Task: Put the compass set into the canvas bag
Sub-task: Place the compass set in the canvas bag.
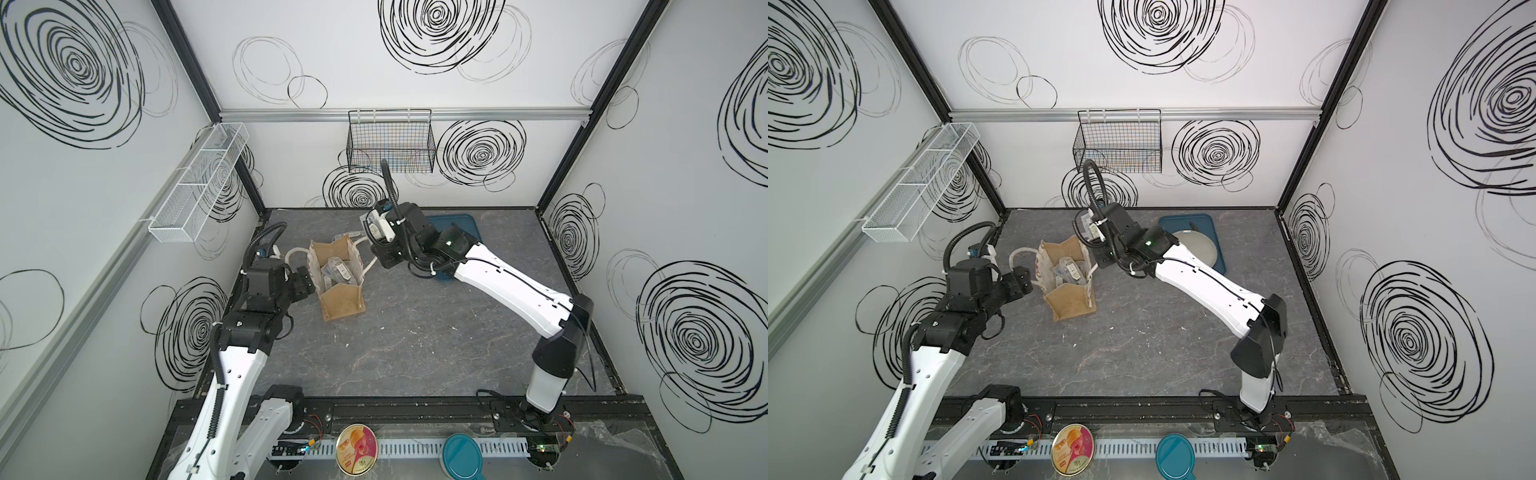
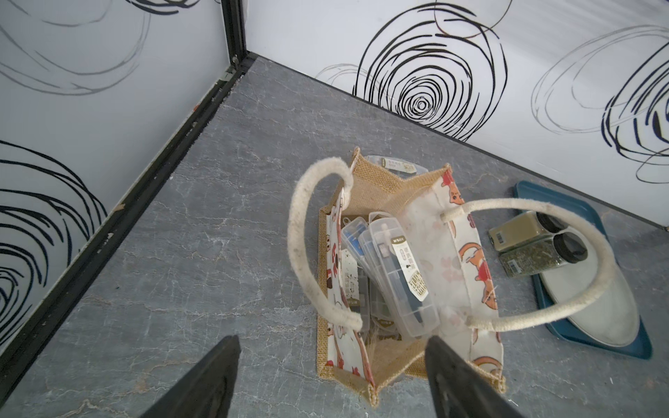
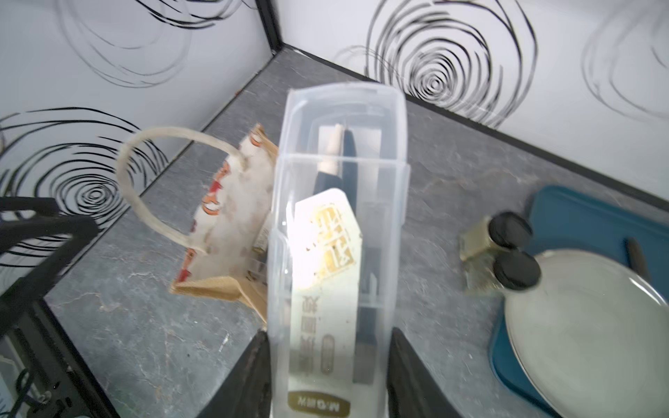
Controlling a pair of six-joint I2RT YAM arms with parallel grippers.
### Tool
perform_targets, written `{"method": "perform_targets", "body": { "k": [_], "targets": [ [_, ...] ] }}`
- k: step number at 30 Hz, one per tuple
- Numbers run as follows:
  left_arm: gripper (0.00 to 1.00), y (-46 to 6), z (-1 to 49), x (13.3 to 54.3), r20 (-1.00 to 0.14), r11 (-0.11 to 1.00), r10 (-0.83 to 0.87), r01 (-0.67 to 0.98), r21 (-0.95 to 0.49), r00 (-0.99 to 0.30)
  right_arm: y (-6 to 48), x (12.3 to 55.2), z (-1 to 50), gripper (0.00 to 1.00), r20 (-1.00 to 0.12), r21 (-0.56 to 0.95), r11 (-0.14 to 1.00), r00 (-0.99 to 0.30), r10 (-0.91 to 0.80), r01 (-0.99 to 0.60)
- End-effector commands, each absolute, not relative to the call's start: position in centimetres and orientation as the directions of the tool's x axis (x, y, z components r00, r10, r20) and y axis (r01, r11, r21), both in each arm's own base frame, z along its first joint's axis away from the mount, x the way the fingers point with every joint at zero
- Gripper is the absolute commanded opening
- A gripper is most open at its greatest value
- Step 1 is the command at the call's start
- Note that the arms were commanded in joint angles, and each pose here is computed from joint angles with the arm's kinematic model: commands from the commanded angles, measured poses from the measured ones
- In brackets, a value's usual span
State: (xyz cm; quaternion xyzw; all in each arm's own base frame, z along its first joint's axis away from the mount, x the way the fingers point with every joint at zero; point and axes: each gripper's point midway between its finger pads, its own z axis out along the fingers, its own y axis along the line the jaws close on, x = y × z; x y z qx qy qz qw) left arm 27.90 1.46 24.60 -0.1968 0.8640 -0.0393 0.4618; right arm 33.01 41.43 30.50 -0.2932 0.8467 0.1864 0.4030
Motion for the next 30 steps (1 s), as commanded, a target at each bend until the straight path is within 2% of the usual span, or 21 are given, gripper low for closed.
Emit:
{"method": "perform_targets", "body": {
  "k": [1,7,12,15,16,17,18,19,24,27,30],
  "targets": [
    [0.83,2.6,26.8,27.9,-0.820,0.905,-0.390,-0.340,-0.256,-0.419,45.5,33.7,27.0,0.42,-0.753,0.034,0.701,-0.480,-0.451,-0.712],
    [0.84,3.0,26.3,27.0,-0.815,0.889,-0.415,-0.370,-0.269,-0.405,51.4,34.5,22.9,0.42,-0.741,-0.020,0.620,-0.405,-0.536,-0.784],
    [0.84,3.1,26.1,26.7,-0.814,0.896,-0.399,-0.369,-0.249,-0.421,51.9,34.4,18.7,0.43,-0.688,-0.011,0.617,-0.442,-0.576,-0.787],
    [0.84,3.0,25.8,26.9,-0.809,0.897,-0.398,-0.366,-0.246,-0.432,51.7,34.0,17.3,0.49,-0.668,-0.011,0.615,-0.452,-0.591,-0.789],
    [0.84,2.9,25.8,27.1,-0.806,0.899,-0.399,-0.361,-0.249,-0.437,51.6,33.9,17.4,0.55,-0.666,-0.010,0.615,-0.454,-0.592,-0.788],
    [0.84,2.7,25.6,27.3,-0.801,0.900,-0.399,-0.356,-0.251,-0.446,51.3,33.9,17.8,0.67,-0.667,-0.012,0.623,-0.457,-0.588,-0.782],
    [0.84,2.7,25.4,27.3,-0.799,0.906,-0.389,-0.349,-0.240,-0.459,51.2,33.9,18.3,0.74,-0.673,-0.015,0.633,-0.461,-0.579,-0.774],
    [0.84,2.5,25.2,27.5,-0.799,0.914,-0.373,-0.337,-0.227,-0.473,50.7,34.0,19.1,0.77,-0.679,-0.020,0.650,-0.467,-0.566,-0.760],
    [0.86,2.9,24.6,28.1,-0.791,0.922,-0.345,-0.340,-0.186,-0.504,48.5,34.3,24.8,0.84,-0.738,0.008,0.704,-0.479,-0.475,-0.710],
    [0.88,3.2,24.7,28.8,-0.794,0.924,-0.336,-0.341,-0.174,-0.506,46.2,35.0,27.3,0.85,-0.754,0.099,0.741,-0.536,-0.379,-0.664],
    [0.88,3.7,24.5,29.6,-0.792,0.923,-0.339,-0.343,-0.175,-0.508,43.8,36.3,27.4,0.84,-0.734,0.204,0.765,-0.613,-0.293,-0.610]
  ]
}}
